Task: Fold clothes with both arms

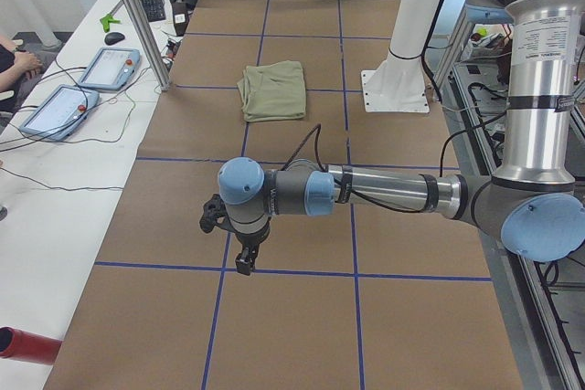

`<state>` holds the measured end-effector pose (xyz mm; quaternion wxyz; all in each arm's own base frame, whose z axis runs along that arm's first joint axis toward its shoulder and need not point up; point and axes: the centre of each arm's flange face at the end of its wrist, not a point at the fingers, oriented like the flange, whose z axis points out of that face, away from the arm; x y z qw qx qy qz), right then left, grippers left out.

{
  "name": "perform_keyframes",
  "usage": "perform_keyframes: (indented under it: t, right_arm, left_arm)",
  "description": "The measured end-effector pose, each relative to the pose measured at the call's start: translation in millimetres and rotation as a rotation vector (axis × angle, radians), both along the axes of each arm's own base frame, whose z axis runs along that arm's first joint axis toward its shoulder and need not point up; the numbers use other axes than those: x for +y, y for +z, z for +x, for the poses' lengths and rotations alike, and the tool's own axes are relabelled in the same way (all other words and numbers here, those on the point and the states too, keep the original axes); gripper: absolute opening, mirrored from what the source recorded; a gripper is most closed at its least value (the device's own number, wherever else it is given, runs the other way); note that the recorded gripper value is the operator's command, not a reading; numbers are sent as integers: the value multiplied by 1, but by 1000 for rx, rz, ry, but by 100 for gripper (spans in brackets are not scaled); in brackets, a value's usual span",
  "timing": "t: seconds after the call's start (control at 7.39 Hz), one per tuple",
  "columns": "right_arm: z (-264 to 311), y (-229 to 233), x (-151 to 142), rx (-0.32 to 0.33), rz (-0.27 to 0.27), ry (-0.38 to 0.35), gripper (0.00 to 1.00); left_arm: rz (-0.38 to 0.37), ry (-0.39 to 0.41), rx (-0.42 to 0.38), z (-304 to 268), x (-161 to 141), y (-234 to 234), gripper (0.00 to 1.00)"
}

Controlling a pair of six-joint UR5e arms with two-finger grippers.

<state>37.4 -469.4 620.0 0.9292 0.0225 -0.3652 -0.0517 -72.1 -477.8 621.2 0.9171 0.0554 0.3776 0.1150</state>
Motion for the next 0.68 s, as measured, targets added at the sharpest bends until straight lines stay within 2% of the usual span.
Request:
perform_keyframes:
  t: [0.41,0.68]
  right_arm:
    - [0,0,0,0,1,0,100]
    - [0,0,1,0,1,0,100]
  left_arm:
    - [3,-54,-2,-21,4,-9,100]
    - [-49,-117,5,-28,11,-7,100]
